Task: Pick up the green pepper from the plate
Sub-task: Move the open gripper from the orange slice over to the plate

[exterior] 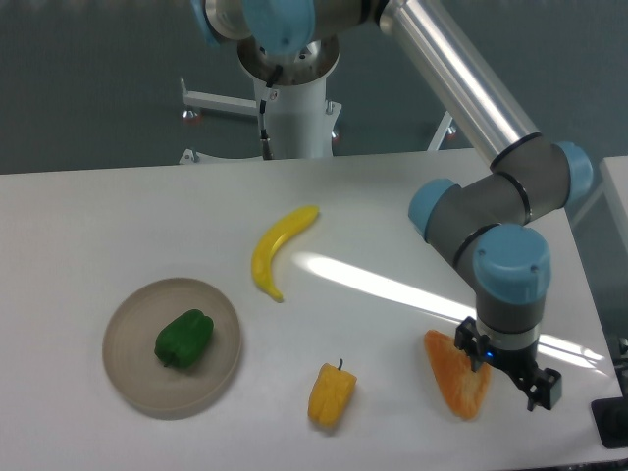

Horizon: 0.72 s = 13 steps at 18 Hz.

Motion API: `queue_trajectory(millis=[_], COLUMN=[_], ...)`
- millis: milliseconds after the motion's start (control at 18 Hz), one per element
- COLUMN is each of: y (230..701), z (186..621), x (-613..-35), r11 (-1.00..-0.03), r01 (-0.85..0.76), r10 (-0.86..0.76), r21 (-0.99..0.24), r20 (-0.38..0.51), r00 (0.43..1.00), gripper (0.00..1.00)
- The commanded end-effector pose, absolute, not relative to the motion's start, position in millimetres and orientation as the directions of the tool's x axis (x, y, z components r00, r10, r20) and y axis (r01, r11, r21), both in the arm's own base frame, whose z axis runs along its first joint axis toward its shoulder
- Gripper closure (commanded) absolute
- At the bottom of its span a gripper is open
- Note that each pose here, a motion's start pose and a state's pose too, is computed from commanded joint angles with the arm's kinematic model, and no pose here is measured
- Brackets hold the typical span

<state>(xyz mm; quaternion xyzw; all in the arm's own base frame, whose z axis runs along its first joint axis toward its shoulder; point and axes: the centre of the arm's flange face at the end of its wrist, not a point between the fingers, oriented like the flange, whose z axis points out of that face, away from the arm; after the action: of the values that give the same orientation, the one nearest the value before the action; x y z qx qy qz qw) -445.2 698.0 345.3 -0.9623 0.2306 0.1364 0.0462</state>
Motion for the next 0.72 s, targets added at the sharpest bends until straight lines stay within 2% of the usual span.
queue_trajectory(millis=[444,722], y=[701.0,698.5], z=[368.7,360.9], x=[-297.7,-212.8], r11=[-0.938,-0.955], r01=[-0.291,-0.2], r10=[-0.275,-0.207], r21=[-0.19,-0.219], r20=[-0.109,0.012], r00=[0.955,0.978], gripper=[0.0,0.0])
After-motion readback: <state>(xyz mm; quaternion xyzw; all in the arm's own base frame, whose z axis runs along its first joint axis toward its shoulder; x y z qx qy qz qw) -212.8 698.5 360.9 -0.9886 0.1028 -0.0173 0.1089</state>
